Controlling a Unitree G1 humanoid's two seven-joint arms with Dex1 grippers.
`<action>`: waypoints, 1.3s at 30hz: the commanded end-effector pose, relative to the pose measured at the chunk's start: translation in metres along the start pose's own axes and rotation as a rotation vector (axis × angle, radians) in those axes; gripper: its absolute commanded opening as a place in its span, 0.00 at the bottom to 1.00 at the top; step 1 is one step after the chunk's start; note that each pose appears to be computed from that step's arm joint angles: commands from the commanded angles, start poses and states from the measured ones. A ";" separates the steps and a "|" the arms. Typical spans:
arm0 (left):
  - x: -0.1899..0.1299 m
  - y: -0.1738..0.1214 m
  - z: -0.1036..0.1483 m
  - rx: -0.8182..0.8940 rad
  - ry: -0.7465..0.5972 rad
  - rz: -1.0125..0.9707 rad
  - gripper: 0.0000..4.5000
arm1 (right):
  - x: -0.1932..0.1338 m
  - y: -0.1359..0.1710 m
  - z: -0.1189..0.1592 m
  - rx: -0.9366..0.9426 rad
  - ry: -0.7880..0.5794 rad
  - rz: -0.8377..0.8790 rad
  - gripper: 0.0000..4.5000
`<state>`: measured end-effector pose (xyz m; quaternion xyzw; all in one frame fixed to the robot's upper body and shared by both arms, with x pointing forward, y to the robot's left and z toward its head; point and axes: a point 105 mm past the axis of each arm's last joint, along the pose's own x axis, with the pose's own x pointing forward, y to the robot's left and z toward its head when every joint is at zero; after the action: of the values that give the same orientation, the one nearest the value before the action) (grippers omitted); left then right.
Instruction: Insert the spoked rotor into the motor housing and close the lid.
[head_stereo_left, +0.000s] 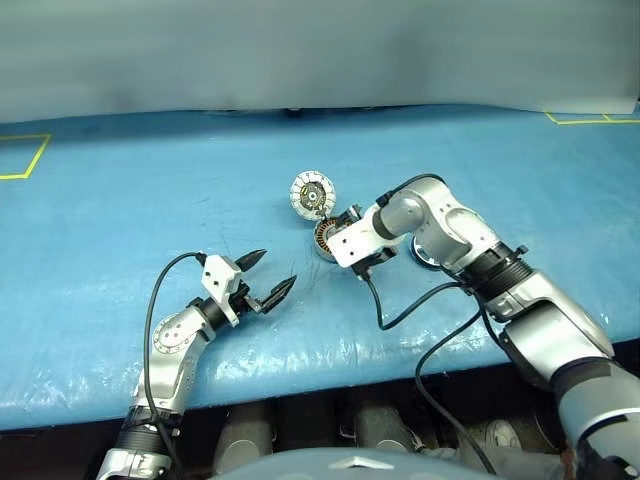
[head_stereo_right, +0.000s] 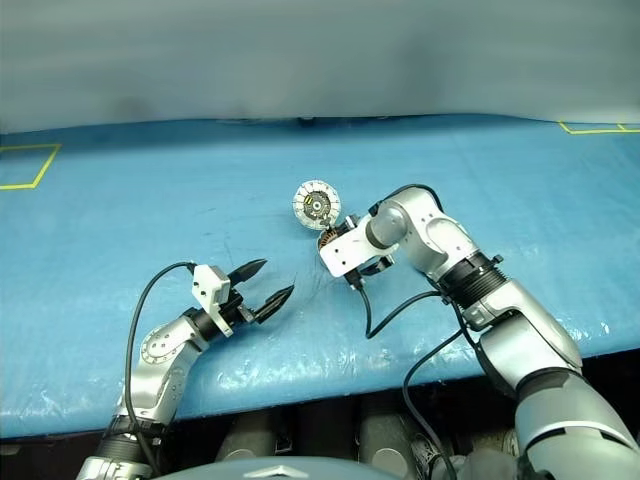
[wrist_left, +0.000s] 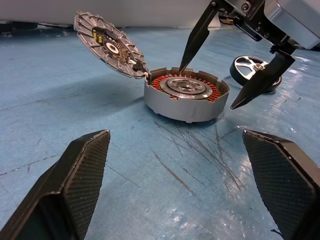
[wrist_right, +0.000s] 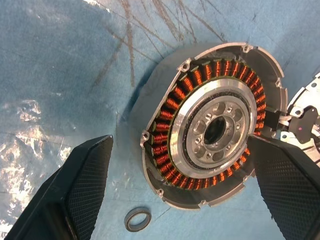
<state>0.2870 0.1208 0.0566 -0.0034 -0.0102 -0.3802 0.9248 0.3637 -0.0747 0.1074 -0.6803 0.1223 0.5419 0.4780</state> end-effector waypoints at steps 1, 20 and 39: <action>0.000 -0.002 0.009 0.030 -0.028 -0.003 1.00 | 0.002 0.003 -0.001 0.005 -0.006 0.020 0.99; 0.000 0.001 0.010 0.045 -0.026 0.006 1.00 | 0.020 0.032 -0.018 0.161 -0.041 0.081 0.53; -0.035 0.024 0.006 0.071 0.031 0.132 1.00 | -0.002 0.041 0.094 0.625 -0.469 -0.157 0.46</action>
<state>0.2780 0.1588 0.0467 0.0249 0.0172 -0.3232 0.9458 0.2850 -0.0332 0.0801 -0.3758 0.1427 0.5726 0.7145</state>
